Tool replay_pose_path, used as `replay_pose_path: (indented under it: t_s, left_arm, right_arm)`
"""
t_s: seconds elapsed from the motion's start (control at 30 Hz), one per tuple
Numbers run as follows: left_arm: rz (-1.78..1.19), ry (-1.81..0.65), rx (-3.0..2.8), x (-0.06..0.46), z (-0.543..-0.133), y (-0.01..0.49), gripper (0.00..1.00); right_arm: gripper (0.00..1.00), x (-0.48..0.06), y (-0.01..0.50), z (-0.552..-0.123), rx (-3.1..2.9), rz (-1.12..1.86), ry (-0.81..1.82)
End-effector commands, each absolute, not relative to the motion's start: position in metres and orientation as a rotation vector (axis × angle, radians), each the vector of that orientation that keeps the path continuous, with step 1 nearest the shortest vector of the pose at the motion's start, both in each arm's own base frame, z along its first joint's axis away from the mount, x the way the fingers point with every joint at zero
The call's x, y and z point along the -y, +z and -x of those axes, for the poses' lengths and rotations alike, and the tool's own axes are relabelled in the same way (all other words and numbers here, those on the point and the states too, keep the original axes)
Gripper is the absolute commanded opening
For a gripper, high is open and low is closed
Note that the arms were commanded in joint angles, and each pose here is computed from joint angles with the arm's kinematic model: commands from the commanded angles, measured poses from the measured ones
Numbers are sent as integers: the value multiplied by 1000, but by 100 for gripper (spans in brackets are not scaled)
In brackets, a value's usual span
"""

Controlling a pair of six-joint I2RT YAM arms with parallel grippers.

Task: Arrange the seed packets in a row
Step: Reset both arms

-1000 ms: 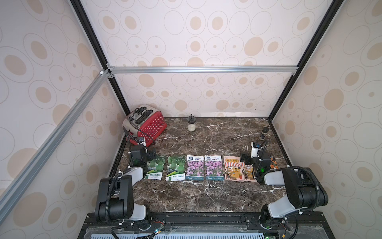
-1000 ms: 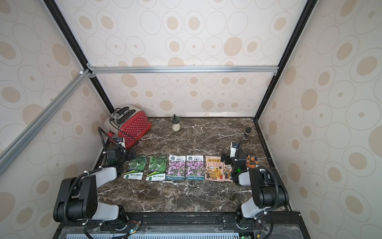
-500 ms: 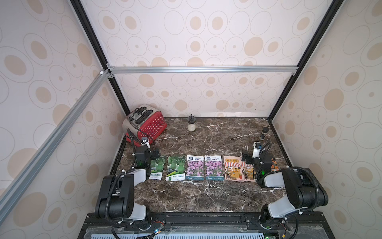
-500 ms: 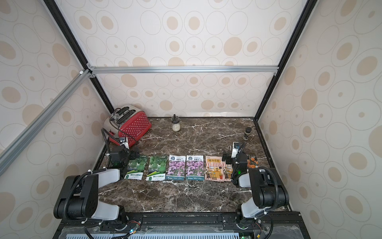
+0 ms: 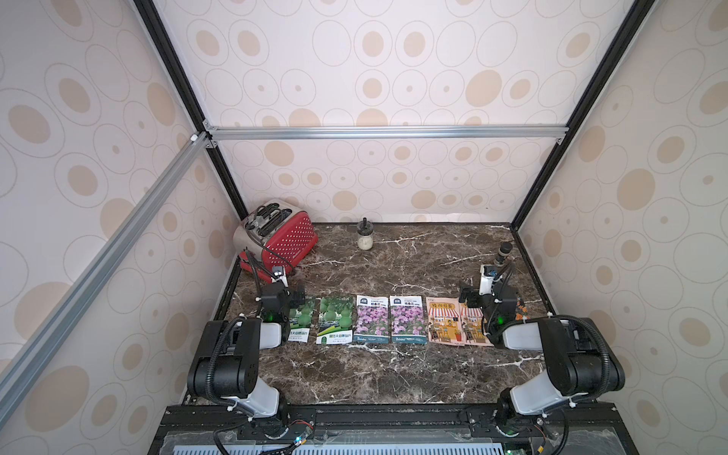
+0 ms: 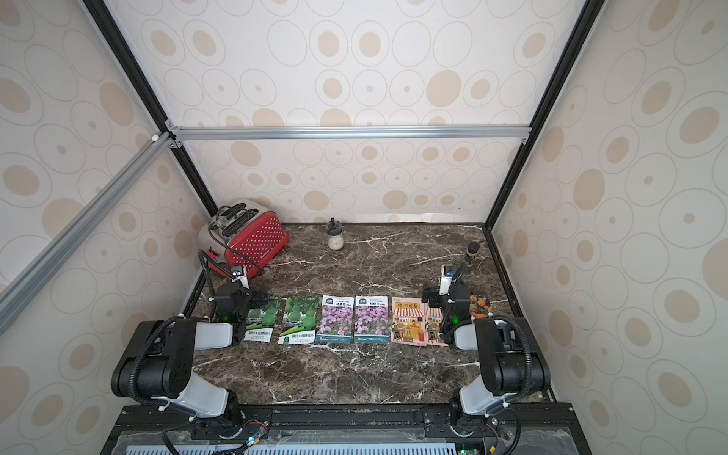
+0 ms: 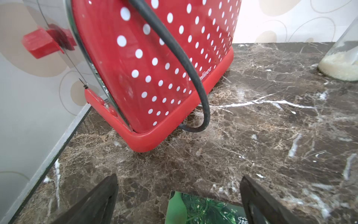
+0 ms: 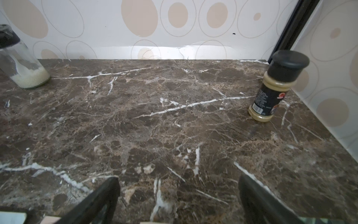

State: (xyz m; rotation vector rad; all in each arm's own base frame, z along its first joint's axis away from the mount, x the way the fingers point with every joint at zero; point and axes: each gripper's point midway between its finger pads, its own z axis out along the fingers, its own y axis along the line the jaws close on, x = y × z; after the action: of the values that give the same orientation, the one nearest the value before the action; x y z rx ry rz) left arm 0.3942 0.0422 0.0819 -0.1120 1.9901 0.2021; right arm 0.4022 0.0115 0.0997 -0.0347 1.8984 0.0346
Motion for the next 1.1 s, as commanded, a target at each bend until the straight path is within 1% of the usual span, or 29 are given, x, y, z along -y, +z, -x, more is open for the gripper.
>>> replay_pose_path:
  t_s: [0.0,1.07]
  left_arm:
    - [94,207,-1942,-42,-401,96,99]
    - [93,219,-1940,-42,-400,96,99]
  right_arm:
    - [100,-16,85,-399,-1967,70,43]
    - [100,-16,87,-399,-1951,70,45]
